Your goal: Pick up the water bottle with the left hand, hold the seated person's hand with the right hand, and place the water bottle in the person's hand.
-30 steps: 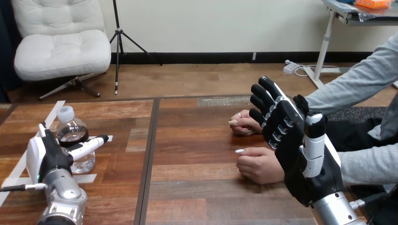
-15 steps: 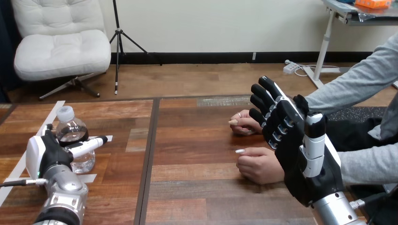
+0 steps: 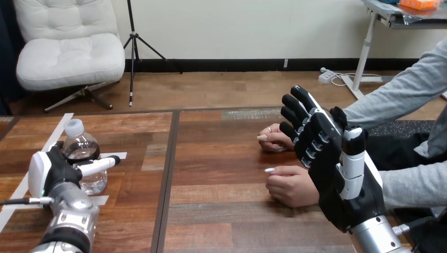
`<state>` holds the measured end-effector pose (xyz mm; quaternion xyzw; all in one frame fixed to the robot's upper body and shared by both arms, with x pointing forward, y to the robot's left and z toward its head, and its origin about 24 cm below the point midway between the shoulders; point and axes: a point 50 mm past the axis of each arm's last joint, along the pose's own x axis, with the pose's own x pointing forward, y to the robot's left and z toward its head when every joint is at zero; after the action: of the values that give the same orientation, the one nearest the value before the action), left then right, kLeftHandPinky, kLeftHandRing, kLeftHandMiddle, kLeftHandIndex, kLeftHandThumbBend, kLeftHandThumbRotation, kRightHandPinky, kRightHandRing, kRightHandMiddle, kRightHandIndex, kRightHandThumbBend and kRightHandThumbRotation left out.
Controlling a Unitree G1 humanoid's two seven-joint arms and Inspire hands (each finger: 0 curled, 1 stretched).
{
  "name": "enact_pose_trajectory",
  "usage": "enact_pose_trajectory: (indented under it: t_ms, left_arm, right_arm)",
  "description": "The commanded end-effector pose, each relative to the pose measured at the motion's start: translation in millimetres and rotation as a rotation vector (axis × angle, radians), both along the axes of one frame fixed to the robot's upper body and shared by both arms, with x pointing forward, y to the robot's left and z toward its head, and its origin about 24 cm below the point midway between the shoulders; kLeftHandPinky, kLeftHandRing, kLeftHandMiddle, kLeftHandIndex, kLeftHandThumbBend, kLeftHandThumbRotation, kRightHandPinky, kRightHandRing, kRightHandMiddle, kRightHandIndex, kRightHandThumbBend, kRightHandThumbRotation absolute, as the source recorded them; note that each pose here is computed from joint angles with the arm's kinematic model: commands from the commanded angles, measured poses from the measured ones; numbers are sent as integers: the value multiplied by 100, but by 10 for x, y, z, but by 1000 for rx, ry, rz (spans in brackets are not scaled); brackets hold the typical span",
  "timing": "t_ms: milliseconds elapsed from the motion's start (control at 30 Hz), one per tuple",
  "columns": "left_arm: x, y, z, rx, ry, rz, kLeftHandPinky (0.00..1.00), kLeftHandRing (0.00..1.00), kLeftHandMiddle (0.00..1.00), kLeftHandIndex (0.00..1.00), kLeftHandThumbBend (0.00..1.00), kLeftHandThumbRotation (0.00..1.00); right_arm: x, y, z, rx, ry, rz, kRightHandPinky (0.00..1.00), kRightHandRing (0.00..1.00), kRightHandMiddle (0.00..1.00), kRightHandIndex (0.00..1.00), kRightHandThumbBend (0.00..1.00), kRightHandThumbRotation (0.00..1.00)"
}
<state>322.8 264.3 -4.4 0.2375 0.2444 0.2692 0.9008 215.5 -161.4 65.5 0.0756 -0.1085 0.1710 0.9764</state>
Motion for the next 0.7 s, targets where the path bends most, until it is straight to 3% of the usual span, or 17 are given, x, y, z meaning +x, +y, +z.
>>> enact_pose_trajectory:
  t_ms: [0, 400, 667]
  left_arm:
    - [238, -93, 285, 32, -72, -46, 61, 76, 83, 82, 97, 9]
    - [238, -126, 272, 41, -73, -57, 60, 72, 77, 77, 94, 2]
    - [245, -161, 271, -2, -103, -36, 43, 54, 58, 74, 94, 0]
  right_arm:
    - [36, 47, 181, 12, -90, 15, 100, 100, 97, 97, 100, 100]
    - [23, 46, 173, 12, -87, 12, 100, 100, 97, 97, 100, 100]
    - [16, 46, 176, 12, -89, 11, 100, 100, 96, 97, 100, 100]
